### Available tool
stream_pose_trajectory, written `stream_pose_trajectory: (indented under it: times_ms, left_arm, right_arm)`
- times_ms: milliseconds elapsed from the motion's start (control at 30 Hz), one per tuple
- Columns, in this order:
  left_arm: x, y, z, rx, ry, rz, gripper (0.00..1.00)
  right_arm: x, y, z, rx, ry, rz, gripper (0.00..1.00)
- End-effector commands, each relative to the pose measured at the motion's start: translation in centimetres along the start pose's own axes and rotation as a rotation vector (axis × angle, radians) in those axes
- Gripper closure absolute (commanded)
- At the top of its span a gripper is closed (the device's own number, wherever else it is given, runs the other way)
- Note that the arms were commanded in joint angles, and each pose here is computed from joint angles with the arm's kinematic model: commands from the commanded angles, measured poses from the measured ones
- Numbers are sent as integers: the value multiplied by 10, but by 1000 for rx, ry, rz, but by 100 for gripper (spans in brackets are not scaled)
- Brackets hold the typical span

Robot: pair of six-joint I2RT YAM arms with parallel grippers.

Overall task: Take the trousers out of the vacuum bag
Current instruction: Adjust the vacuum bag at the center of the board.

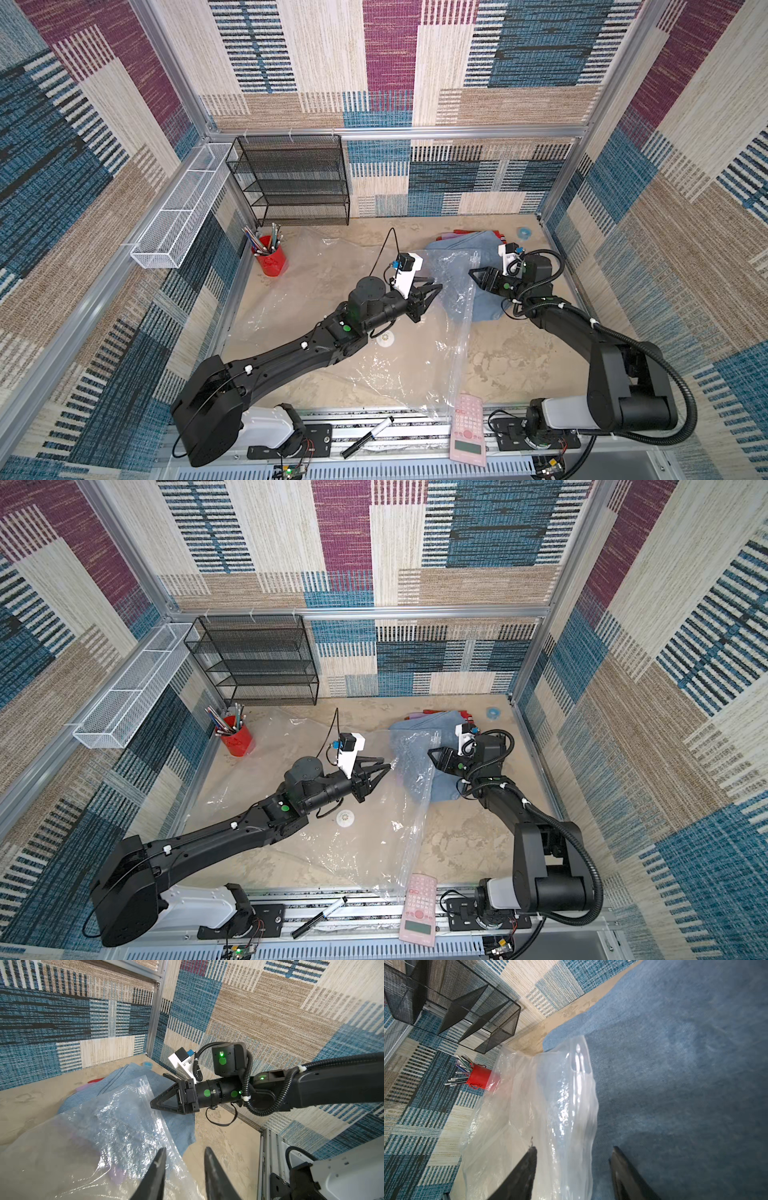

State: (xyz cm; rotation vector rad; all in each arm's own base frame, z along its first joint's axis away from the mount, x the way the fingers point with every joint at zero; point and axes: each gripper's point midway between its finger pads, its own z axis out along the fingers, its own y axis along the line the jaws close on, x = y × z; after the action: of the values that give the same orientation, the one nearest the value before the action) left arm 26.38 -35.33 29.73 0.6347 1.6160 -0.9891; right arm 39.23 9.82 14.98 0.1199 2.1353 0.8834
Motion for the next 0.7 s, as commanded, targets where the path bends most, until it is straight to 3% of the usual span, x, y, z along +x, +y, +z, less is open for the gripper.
stream_pose_trajectory:
  times_ms: [0, 100, 167, 333, 533, 567, 667]
  left_arm:
    - [1, 7, -8, -42, 9, 45, 67]
    - [0, 8, -12, -52, 5, 50, 67]
    - [1, 10, -13, -57, 5, 49, 67]
    - [4, 12, -14, -62, 7, 48, 67]
    - [8, 16, -21, -88, 16, 52, 67]
    - [7, 17, -23, -97, 15, 54, 67]
    - [11, 26, -27, -140, 23, 58, 67]
  right_arm:
    - [-12, 6, 7, -20, -32, -42, 56]
    - [-22, 13, 10, -26, -57, -57, 75]
    - [-34, 20, 11, -36, -74, -75, 82]
    - [-56, 25, 24, -41, -83, -105, 87]
    - [-54, 17, 32, -29, -74, -103, 87]
    - [-54, 17, 34, -36, -69, -98, 85]
    - [-52, 18, 34, -48, -65, -78, 61]
